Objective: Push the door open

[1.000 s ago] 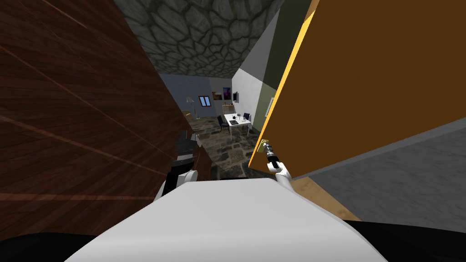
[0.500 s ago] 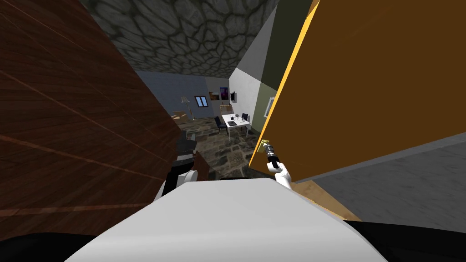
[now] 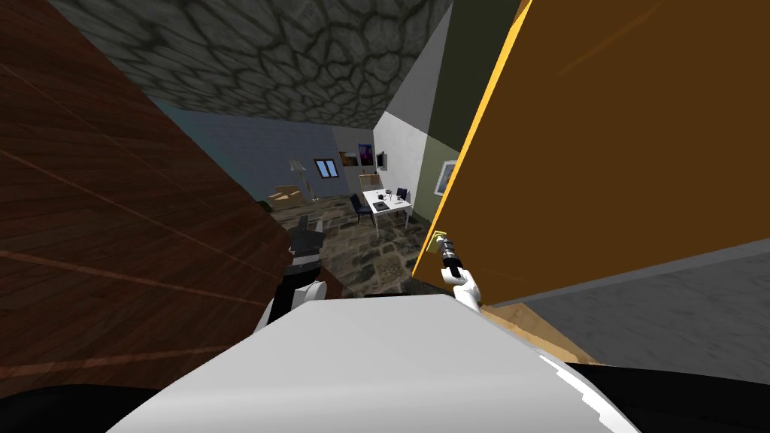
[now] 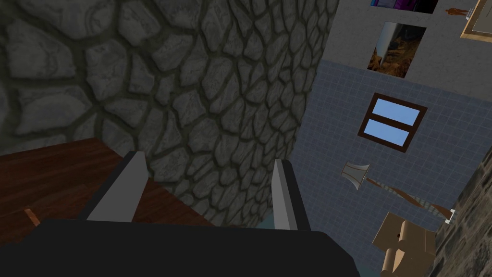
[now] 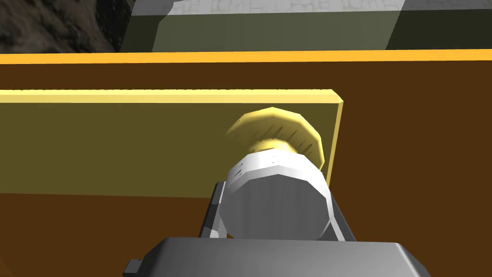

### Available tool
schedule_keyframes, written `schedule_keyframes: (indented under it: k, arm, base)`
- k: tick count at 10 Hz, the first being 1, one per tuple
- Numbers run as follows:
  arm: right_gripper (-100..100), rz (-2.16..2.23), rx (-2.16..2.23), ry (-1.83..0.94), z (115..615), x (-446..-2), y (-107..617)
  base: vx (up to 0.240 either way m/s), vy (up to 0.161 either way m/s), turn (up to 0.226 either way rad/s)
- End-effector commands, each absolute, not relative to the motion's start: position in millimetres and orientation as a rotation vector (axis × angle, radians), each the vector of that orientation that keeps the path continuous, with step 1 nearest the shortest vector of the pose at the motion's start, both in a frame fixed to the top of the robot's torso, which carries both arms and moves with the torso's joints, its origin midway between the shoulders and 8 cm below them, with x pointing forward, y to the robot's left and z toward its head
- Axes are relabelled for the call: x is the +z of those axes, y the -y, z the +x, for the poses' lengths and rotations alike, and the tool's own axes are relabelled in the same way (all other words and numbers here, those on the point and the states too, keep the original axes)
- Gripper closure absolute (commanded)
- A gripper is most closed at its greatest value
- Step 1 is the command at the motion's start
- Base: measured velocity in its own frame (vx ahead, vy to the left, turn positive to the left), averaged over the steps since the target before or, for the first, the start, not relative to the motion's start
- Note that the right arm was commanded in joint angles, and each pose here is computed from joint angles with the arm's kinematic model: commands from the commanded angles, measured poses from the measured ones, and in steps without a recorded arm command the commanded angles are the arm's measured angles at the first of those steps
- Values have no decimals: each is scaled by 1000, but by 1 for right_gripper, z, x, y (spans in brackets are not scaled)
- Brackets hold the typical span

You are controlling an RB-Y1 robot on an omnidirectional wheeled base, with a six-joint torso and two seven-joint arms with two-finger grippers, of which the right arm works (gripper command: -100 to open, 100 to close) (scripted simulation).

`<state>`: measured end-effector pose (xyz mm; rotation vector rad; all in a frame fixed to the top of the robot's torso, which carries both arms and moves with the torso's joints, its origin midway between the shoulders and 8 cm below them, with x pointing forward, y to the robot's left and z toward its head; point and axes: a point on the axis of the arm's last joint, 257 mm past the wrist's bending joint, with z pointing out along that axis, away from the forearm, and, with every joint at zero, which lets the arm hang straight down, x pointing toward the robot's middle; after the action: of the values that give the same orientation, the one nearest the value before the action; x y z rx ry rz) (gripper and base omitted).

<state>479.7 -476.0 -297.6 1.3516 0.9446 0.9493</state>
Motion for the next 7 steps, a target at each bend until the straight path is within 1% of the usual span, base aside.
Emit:
schedule_keyframes:
  k: [1, 4, 6, 7]
  arm:
    - [100, 1351, 931, -927, 477, -293, 485]
    - [100, 1366, 910, -909, 474, -295, 489]
    - [100, 1376, 899, -899, 473, -296, 491]
    - [100, 1378, 895, -903, 471, -298, 493]
  base:
    - [172, 40, -60]
    - [168, 43, -73]
    - [166, 63, -77]
    - [62, 21, -45]
